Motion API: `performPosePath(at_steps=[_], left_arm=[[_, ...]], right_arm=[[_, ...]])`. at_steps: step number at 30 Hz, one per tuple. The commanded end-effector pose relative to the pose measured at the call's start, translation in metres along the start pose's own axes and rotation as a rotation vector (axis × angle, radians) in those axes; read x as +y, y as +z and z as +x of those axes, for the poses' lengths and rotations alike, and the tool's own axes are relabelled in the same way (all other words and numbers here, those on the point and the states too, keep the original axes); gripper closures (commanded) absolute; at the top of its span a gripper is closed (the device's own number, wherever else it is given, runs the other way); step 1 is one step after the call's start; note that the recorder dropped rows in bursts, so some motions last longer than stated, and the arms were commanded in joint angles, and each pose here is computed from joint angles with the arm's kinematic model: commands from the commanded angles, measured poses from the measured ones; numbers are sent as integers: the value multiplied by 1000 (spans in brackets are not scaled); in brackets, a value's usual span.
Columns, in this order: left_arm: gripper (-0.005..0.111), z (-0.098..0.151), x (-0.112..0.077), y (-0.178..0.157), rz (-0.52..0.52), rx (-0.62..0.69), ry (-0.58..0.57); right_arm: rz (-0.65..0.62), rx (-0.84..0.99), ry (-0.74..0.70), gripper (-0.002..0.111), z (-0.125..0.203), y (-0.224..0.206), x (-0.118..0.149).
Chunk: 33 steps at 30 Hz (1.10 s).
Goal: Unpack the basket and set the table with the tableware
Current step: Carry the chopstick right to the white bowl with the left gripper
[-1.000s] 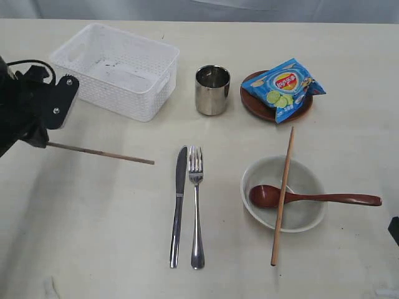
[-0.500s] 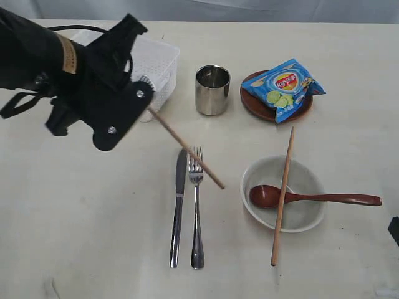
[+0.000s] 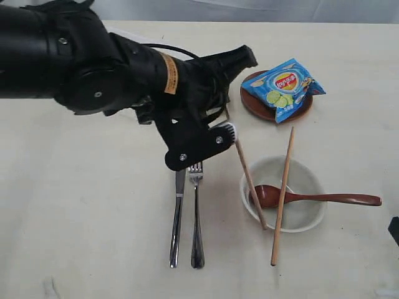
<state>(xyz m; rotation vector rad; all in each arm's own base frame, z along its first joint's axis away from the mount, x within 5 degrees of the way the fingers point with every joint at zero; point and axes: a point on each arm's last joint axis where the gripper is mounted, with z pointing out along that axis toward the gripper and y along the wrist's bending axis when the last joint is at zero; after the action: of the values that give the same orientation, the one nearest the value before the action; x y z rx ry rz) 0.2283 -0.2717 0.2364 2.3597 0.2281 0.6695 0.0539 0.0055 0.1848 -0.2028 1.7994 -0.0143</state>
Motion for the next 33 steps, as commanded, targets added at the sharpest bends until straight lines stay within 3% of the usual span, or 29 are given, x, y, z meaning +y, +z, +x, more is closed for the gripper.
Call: performPosePath(at_steps=[1,10,19,24,33], left_arm=[[107,-4,11,15,-17,-12,156],[107,-8,13,25,-44,-14,248],[107,-11,14,26,-49,-24,213],[107,-24,22,26,-86,-42,239],[107,-32,16,38,-54,-68,268]], right_arm=[[1,-7,3,108,1,0,0],[1,-7,3,108,1,0,0],[1,-7,3,108,1,0,0],[1,-7,3,108,1,0,0],[1,-7,3,108,1,0,0]])
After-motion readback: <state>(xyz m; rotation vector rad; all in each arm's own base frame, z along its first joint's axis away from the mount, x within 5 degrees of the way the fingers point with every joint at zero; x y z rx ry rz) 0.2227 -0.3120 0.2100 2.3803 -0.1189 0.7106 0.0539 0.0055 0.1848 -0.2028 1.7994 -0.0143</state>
